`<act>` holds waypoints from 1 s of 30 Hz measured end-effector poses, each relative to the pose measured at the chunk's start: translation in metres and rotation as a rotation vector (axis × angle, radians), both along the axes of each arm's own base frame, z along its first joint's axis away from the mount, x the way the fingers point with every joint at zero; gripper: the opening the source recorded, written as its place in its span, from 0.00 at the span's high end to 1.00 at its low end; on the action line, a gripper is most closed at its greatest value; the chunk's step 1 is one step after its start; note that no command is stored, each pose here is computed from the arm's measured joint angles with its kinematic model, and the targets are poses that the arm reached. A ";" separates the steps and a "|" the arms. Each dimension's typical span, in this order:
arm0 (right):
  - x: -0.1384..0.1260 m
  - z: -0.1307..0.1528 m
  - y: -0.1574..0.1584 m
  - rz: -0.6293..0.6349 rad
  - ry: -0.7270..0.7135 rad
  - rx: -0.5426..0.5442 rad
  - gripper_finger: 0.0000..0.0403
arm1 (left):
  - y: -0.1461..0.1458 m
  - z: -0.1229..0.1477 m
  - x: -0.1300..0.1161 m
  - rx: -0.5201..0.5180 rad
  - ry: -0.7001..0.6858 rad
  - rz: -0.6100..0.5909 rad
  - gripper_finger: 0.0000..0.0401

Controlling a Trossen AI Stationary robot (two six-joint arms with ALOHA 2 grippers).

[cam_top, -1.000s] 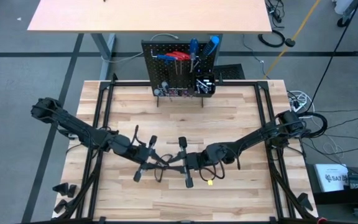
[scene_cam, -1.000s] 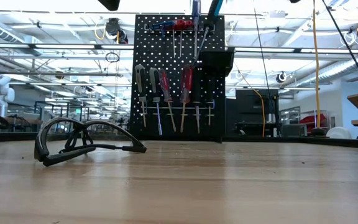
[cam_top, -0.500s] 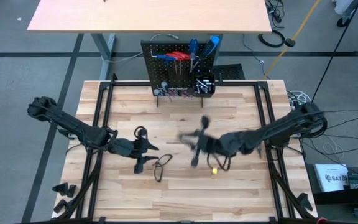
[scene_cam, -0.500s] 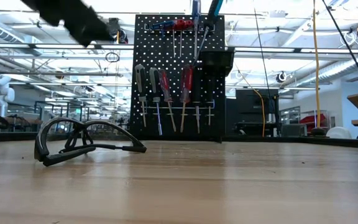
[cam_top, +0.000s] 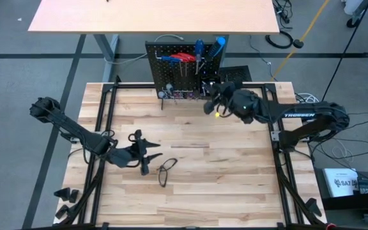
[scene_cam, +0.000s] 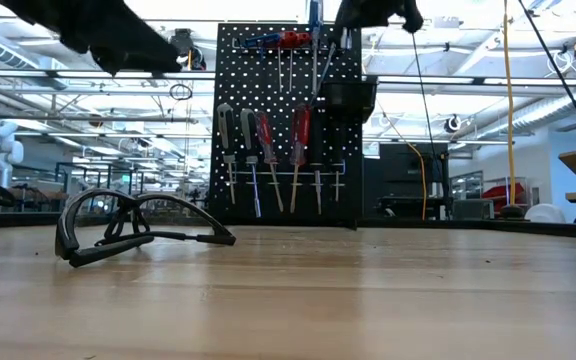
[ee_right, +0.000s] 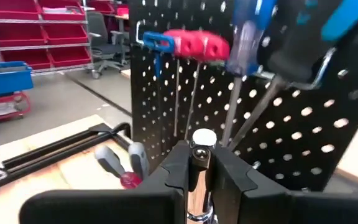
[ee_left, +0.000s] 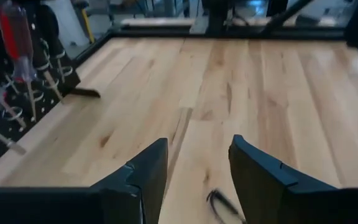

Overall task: Hang tools onto peg board
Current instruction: Put the extension bar into the black bin on the peg board

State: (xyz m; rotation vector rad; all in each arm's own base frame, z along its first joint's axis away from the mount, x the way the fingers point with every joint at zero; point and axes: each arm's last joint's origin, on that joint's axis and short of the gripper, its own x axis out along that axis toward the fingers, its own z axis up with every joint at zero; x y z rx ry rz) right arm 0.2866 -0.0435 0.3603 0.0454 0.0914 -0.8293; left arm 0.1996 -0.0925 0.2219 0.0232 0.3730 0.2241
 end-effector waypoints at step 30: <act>0.006 -0.020 -0.051 -0.116 0.000 0.090 0.54 | -0.003 0.009 0.004 0.030 -0.072 -0.071 0.57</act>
